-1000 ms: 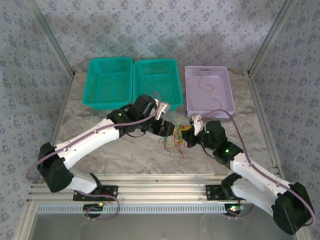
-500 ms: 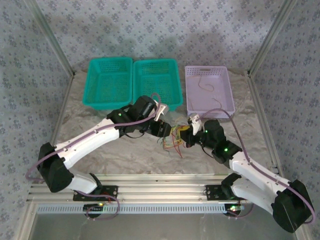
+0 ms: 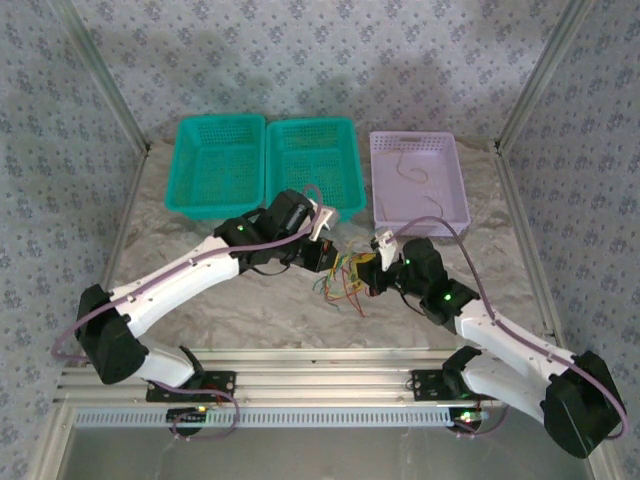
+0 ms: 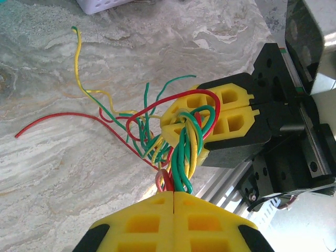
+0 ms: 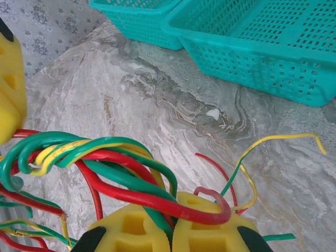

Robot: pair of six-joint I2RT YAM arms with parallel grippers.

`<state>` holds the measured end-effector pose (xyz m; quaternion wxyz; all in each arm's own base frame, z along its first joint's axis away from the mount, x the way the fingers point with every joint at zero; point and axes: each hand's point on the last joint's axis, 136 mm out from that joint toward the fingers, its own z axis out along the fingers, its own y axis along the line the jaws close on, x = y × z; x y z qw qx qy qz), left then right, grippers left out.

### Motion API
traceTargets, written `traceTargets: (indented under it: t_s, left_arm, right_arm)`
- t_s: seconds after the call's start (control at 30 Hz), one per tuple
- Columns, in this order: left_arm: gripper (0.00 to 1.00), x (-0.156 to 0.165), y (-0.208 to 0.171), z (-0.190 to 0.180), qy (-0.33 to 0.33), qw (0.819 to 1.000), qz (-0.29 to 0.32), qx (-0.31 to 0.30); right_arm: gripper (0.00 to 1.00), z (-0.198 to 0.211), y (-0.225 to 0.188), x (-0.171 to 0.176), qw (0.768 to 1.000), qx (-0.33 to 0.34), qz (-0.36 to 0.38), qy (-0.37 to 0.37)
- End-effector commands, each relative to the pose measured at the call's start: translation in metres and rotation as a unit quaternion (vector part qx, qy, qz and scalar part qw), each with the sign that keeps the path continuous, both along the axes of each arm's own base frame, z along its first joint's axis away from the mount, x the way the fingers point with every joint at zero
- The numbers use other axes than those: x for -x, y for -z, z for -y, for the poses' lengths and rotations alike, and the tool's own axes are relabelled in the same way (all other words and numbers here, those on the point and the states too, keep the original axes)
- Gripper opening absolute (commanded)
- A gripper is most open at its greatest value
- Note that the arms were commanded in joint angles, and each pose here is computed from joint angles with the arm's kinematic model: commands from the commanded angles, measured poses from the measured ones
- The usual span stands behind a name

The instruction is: Untangle the cables

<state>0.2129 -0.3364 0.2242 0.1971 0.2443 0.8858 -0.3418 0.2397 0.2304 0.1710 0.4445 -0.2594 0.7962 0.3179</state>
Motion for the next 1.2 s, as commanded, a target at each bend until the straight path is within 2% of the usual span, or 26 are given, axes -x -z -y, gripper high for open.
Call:
traceTargets:
  t_s: [0.0,0.17,0.2,0.23,0.33,0.4,0.5,0.63,0.73,0.97,1.17]
  left_arm:
    - [0.0,0.003,-0.011,0.004,0.013,1.0,0.008,0.01]
    - [0.0,0.005,-0.012,0.004,0.016,1.0,0.008,0.014]
    - [0.12,0.007,-0.013,0.006,0.023,1.0,0.006,0.018]
    - [0.29,0.008,-0.014,0.006,0.026,0.999,0.004,0.019]
    - [0.4,0.011,-0.013,0.005,0.031,0.999,0.002,0.019]
    - [0.44,0.013,-0.011,0.004,0.033,0.999,0.001,0.015]
    - [0.42,0.015,-0.008,0.001,0.035,0.999,-0.002,0.008]
    - [0.32,0.016,-0.005,0.0,0.036,0.999,-0.004,0.008]
    - [0.28,0.016,-0.004,0.002,0.038,0.999,-0.007,0.009]
    - [0.27,0.018,0.003,0.003,0.045,0.999,-0.016,0.003]
    - [0.14,0.019,0.006,0.004,0.048,0.999,-0.018,0.002]
  right_arm:
    - [0.0,-0.001,-0.022,-0.003,0.999,-0.012,0.033,0.003]
    - [0.0,0.0,-0.022,-0.004,0.999,-0.011,0.032,0.008]
    - [0.0,0.0,-0.023,-0.004,0.999,-0.012,0.032,0.006]
    - [0.0,-0.001,-0.023,-0.004,0.999,-0.012,0.031,0.006]
    - [0.0,0.0,-0.025,-0.004,0.999,-0.012,0.033,0.007]
    - [0.0,0.0,-0.025,-0.005,0.999,-0.012,0.034,0.008]
    - [0.0,0.0,-0.027,-0.004,0.999,-0.013,0.036,0.006]
    - [0.0,-0.003,-0.028,-0.002,0.999,-0.017,0.034,0.0]
    - [0.0,-0.003,-0.029,-0.002,0.999,-0.018,0.037,0.0]
    - [0.0,-0.003,-0.036,-0.003,0.999,-0.023,0.042,0.005]
    - [0.0,-0.004,-0.04,-0.004,0.998,-0.032,0.046,0.006]
